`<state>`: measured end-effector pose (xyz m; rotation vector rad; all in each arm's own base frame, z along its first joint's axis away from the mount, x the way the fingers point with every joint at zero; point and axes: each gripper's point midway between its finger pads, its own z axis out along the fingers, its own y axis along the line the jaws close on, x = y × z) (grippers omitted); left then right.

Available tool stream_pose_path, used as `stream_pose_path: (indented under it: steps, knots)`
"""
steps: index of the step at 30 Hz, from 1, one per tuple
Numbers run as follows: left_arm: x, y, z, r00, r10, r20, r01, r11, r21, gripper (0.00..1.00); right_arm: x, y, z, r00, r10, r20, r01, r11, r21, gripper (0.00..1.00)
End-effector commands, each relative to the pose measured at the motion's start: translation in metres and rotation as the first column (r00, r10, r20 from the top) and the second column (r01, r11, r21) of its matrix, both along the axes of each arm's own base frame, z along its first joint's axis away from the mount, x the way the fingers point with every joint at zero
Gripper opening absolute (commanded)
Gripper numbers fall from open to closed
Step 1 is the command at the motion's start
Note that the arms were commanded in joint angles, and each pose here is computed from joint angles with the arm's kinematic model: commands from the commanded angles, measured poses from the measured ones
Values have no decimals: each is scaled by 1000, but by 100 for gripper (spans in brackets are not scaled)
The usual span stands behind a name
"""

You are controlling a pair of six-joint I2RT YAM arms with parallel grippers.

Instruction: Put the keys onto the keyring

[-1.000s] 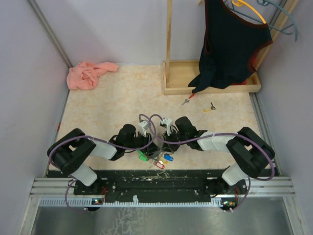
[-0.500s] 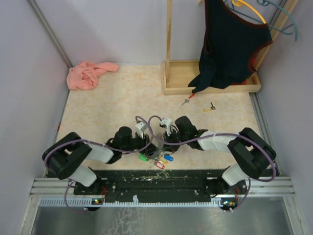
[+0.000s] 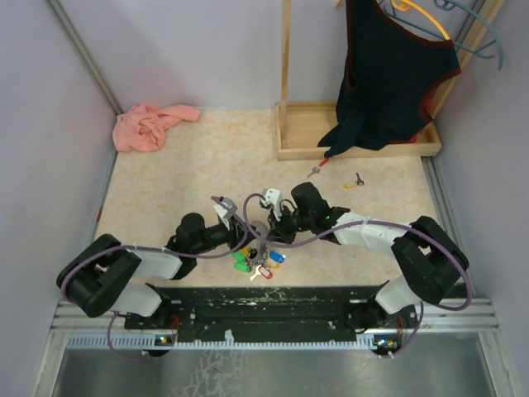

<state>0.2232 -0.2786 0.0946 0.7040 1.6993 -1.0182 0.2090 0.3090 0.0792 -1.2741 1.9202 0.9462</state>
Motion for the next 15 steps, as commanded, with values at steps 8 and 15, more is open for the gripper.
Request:
stream_pose_path:
  steps: [8, 15]
  knots:
    - [-24, 22, 27, 936, -90, 340, 131, 986, -100, 45, 9, 18, 34, 979, 132, 156, -150, 983, 104, 0]
    - [-29, 10, 23, 911, -166, 376, 219, 970, -103, 58, 8, 20, 37, 967, 178, 182, -200, 974, 109, 0]
